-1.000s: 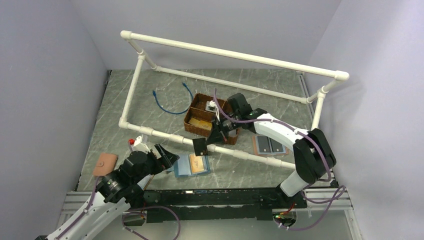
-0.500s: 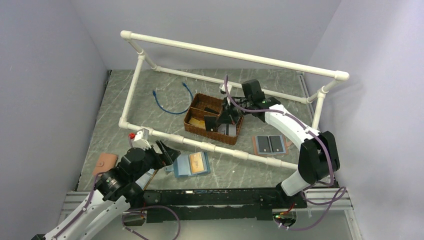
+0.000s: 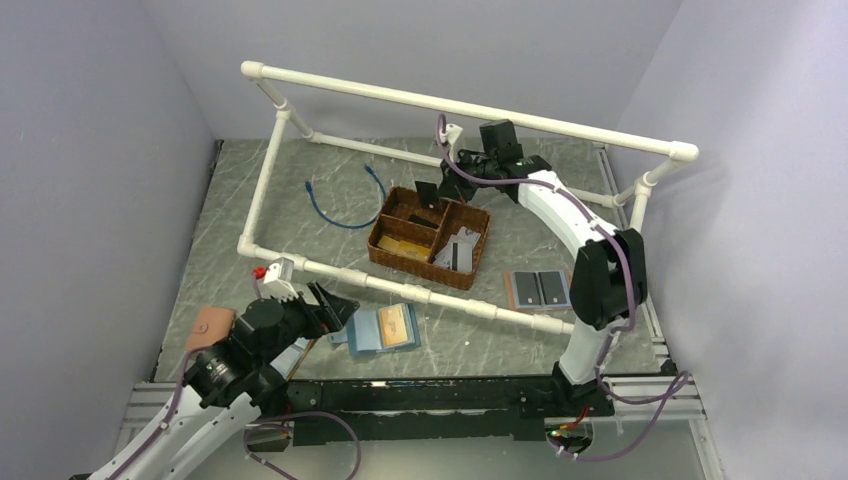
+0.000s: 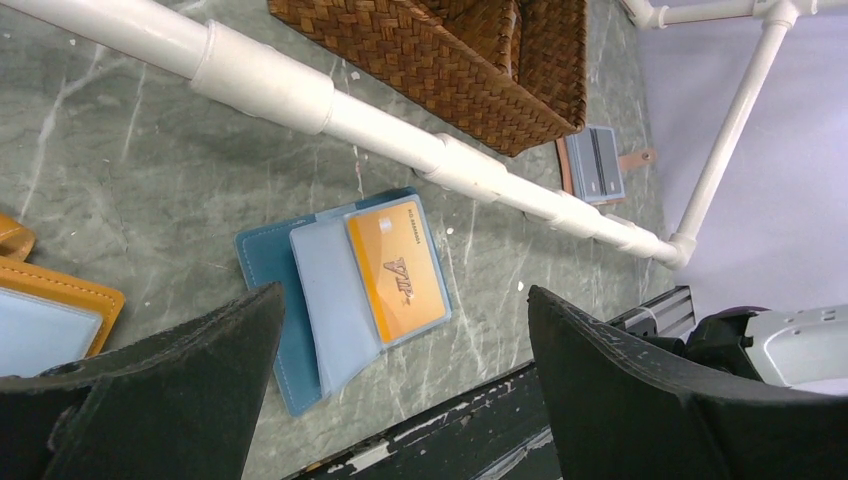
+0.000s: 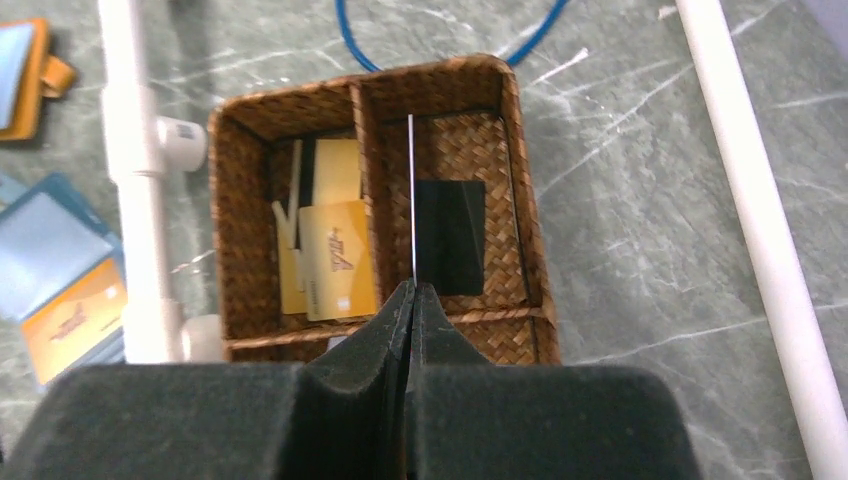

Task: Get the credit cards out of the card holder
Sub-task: Place the credit card in the storage box.

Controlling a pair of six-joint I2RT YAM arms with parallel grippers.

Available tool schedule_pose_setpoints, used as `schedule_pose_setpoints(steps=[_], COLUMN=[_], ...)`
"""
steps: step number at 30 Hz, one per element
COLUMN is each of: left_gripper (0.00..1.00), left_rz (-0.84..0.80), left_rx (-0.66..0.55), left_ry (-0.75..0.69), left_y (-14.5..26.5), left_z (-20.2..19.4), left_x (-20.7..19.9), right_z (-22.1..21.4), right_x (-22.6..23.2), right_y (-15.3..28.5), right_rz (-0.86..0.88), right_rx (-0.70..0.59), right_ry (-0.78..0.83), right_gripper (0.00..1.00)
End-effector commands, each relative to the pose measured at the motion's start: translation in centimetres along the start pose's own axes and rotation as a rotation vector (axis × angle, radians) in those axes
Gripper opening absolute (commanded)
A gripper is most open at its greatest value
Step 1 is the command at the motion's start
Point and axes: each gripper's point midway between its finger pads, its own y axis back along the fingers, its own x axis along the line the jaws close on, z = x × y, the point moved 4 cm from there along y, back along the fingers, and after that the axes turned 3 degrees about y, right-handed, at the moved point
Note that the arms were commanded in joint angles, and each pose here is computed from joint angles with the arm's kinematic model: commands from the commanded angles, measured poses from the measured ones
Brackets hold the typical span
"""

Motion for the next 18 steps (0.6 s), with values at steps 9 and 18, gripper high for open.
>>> schedule_pose_setpoints(steps=[9,18], left_gripper=[0.96,0.96], left_rz=[-0.028,-0.051], left_rx=[-0.025,-0.018], left_ry=[-0.005,0.0], left_y=[0.4,0.7], left_z=[0.5,0.6], left_x=[-0.5,-1.0], right_z=[-0.8,-1.1], right_x=[-3.2,-2.4], right_y=[-3.5,-7.2], right_rz=[-0.156,-0.233], right_rx=[0.123,0.227], right_ry=[0.113,0.177], right_gripper=[0.0,0.3])
